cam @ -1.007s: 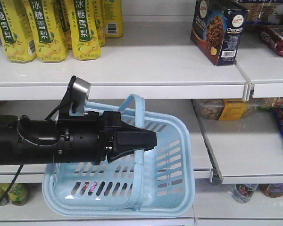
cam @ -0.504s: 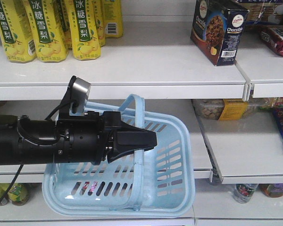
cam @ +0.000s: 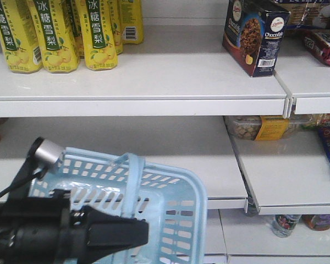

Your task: Left arm holds basket, right arm returns cookies

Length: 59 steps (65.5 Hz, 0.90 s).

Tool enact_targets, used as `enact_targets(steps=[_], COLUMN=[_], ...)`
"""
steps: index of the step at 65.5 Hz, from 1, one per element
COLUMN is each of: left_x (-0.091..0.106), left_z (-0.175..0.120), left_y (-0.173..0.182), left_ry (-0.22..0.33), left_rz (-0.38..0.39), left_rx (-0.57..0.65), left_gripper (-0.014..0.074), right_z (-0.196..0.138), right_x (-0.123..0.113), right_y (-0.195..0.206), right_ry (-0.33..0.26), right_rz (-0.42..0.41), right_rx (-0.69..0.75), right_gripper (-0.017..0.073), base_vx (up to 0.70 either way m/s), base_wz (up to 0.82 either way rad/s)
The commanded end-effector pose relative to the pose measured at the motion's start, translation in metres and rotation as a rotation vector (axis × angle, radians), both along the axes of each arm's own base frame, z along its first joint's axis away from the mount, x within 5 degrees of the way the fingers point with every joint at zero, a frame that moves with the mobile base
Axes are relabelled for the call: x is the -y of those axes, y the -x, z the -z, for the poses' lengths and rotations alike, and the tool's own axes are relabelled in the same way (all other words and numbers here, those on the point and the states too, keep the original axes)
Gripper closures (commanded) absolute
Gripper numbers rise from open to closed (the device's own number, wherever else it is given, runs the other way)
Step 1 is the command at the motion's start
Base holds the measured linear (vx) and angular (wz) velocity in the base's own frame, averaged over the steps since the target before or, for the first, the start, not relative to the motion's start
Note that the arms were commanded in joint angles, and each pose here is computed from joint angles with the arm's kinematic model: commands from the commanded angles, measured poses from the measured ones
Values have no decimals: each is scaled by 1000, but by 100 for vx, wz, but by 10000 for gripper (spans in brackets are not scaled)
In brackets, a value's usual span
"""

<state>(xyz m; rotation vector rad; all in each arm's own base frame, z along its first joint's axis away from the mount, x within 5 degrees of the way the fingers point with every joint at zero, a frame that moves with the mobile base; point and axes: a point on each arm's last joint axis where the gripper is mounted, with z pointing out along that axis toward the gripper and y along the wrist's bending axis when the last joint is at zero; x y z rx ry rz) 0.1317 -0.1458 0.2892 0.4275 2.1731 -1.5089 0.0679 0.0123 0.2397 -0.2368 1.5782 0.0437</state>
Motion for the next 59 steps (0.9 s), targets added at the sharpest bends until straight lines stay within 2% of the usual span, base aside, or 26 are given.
enact_targets(steps=[1,7,12,23,32,40,46,56,59], left_x=[-16,-35,-52,-85,-104,-118,-127,-141,-144], left_z=[-12,-5,6,34,53,69,76,86,87], left_y=[17,33,42,53,58,61,64,70,73], left_ry=[-32,-122,-193,-304,-343,-422,-468,-505,-536], left_rz=[-56,-151,-262,-502,-641,-756,-854,-1061,-1106], left_rx=[164,259,293,408,597,751,779,786,799], left_gripper=[600,600,600,600,600,600,600,600,600], right_z=[-15,-15,-15,-15,-15,-15,-15,-15,-15], right_x=[1,1,1,1,1,1,1,1,1], right_y=[-1,-1,-1,-1,-1,-1,-1,-1,-1], right_ry=[-8,-8,-8,-8,-8,-7,-7,-7,-7], right_rz=[11,11,11,11,11,11,11,11,11], right_rx=[87,87,87,87,87,82,82,82,82], right_gripper=[567,567,567,567,567,567,567,567,567], base_vx=[0,0,0,0,0,0,0,0,0], base_wz=[0,0,0,0,0,0,0,0,0])
